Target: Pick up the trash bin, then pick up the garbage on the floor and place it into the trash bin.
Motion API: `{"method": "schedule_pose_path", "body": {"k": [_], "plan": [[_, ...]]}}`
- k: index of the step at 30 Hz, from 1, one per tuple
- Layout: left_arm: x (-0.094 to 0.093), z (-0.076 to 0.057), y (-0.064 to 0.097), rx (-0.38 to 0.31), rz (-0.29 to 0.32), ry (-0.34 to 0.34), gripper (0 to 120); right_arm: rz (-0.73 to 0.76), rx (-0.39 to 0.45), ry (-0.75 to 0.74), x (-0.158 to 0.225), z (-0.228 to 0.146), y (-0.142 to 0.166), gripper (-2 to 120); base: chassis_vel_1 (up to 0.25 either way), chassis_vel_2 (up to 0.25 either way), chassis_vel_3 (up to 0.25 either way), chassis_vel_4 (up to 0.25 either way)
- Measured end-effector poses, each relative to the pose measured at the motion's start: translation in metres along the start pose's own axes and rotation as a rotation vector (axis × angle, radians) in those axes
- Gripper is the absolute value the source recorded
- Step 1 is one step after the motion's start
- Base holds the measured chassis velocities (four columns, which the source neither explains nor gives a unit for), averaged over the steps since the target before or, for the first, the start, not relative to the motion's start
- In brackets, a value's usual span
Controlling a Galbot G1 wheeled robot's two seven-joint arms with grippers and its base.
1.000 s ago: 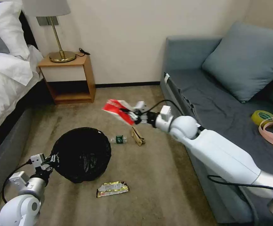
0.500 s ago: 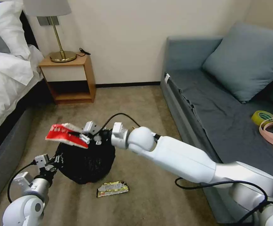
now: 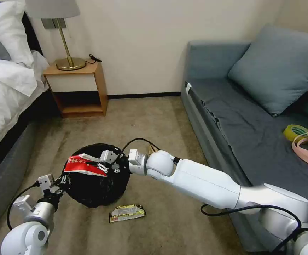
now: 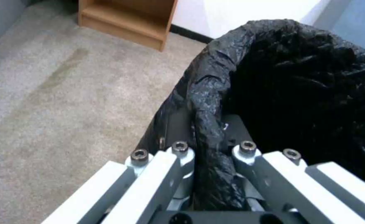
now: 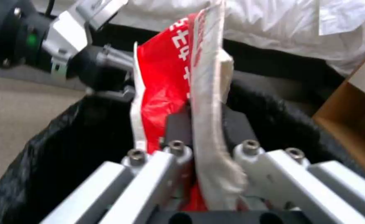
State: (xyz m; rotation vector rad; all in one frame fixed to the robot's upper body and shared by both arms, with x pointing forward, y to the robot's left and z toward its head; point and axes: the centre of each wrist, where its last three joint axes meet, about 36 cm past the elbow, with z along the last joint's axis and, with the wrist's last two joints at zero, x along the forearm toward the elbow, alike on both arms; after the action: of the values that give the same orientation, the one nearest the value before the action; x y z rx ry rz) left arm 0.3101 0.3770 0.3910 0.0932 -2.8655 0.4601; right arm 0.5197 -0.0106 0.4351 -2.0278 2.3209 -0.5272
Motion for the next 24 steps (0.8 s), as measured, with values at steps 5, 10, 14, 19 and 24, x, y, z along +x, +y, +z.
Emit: {"method": "schedule_pose_path", "body": {"k": [5,10,14,19,24], "plan": [[0.002,0.001,-0.001,0.004,-0.001,0.000,5,-0.008,-0.002,0.017,0.003,0.008,0.003,33,0.000,0.000,0.000,0.000],[0.004,0.003,-0.001,0.009,-0.004,0.002,5,0.001,-0.002,0.021,0.008,0.009,0.001,53,0.000,0.000,0.000,0.000],[0.004,0.003,0.001,0.011,-0.015,-0.004,5,0.021,0.001,0.010,0.011,0.004,-0.006,68,0.000,0.000,0.000,0.000],[0.004,0.001,0.010,0.005,-0.045,-0.013,5,0.120,-0.022,-0.017,0.031,-0.002,-0.036,86,0.000,0.000,0.000,0.000],[0.005,-0.001,0.020,-0.010,-0.064,-0.020,5,0.247,-0.070,0.002,0.079,0.015,-0.061,99,0.000,0.000,0.000,0.000]]}}
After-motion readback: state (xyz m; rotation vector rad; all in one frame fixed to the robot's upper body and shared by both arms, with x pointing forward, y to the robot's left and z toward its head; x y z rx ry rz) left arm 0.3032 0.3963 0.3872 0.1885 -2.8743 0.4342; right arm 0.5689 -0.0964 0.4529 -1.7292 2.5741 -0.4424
